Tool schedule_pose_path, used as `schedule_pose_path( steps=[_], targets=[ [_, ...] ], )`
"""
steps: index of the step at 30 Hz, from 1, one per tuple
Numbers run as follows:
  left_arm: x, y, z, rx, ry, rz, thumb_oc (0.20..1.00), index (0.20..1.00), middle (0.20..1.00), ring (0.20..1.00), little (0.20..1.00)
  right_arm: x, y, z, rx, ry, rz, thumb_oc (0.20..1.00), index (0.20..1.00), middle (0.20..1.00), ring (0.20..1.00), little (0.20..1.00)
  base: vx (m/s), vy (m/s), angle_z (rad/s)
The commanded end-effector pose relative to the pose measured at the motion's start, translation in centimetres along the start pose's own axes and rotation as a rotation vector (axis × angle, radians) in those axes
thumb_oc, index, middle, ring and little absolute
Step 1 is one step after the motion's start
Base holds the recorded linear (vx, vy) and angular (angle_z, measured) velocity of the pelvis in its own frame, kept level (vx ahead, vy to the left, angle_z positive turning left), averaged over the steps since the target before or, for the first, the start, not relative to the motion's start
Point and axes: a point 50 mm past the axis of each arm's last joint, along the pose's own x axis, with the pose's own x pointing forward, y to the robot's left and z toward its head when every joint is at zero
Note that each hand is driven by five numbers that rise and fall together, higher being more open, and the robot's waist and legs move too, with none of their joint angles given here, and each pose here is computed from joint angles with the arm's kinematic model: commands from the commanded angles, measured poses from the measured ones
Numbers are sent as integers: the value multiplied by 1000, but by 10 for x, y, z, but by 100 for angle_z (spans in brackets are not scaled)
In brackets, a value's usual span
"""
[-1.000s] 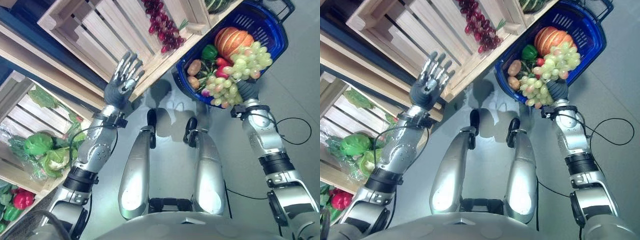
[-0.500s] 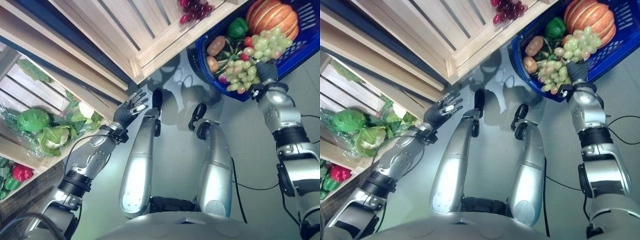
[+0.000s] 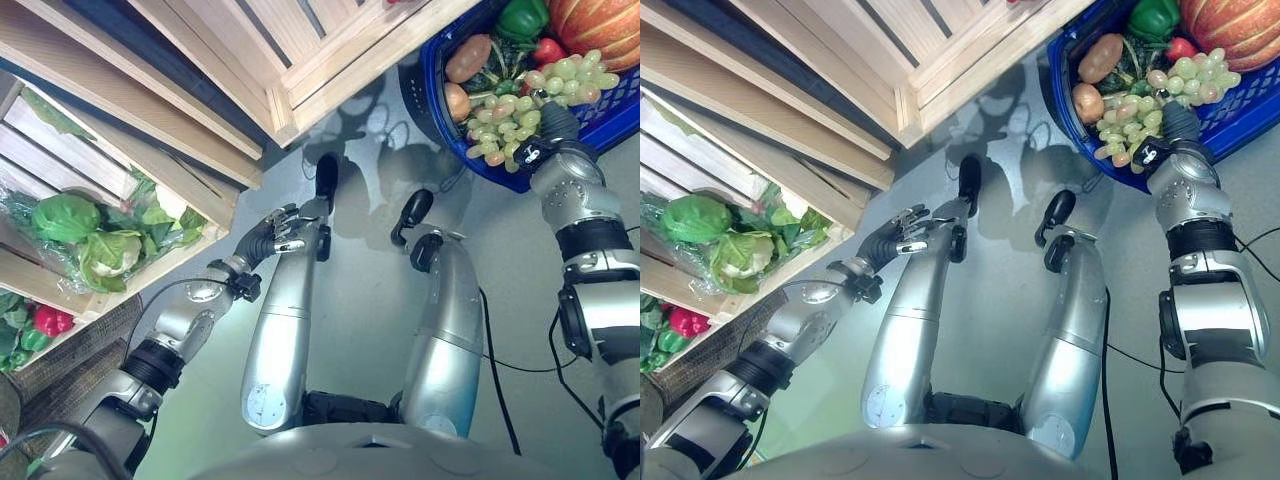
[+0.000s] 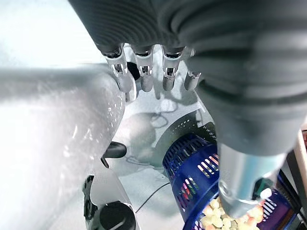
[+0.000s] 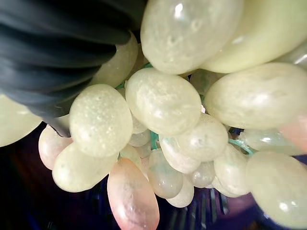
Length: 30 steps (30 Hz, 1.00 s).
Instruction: Pick up fruits and vegetables into the basket
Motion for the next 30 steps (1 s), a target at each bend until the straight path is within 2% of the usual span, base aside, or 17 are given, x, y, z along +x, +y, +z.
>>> schedule_pose_path(
  steps=[1,4,5,6,12,19,30],
  targets=[
    [2,-32,-20,-41,5,-69,1000,1000,1000,1000,1000,-1,-39,28,9,-105,-161,200,200,200,200,200,0,0,0],
    [2,-37,-22,-33,-10,-82,1000,1000,1000,1000,1000,-2,-41,37,-12,-163,-208,200,200,200,200,200,-23,8,0],
    [2,-41,-21,-24,-28,-93,1000,1000,1000,1000,1000,-2,-41,41,-21,-184,-233,900,900,900,900,900,-48,23,-1],
    [2,-44,-22,-16,-35,-105,1000,1000,1000,1000,1000,-2,-38,44,-17,-197,-232,1000,1000,1000,1000,1000,-39,19,-1],
    [-2,-50,-21,1,-88,-110,1000,1000,1000,1000,1000,-5,-34,51,-49,-294,-245,1000,1000,1000,1000,1000,-43,15,-1],
    [-7,-54,-11,59,-182,-90,1000,1000,1000,1000,1000,-15,-23,36,-110,-368,-242,1000,1000,1000,1000,1000,-54,34,-6],
    [-15,-47,25,139,-358,-35,1000,1000,1000,1000,1000,-62,11,-46,-152,-359,-15,1000,1000,1000,1000,1000,-40,40,-12]
  ],
)
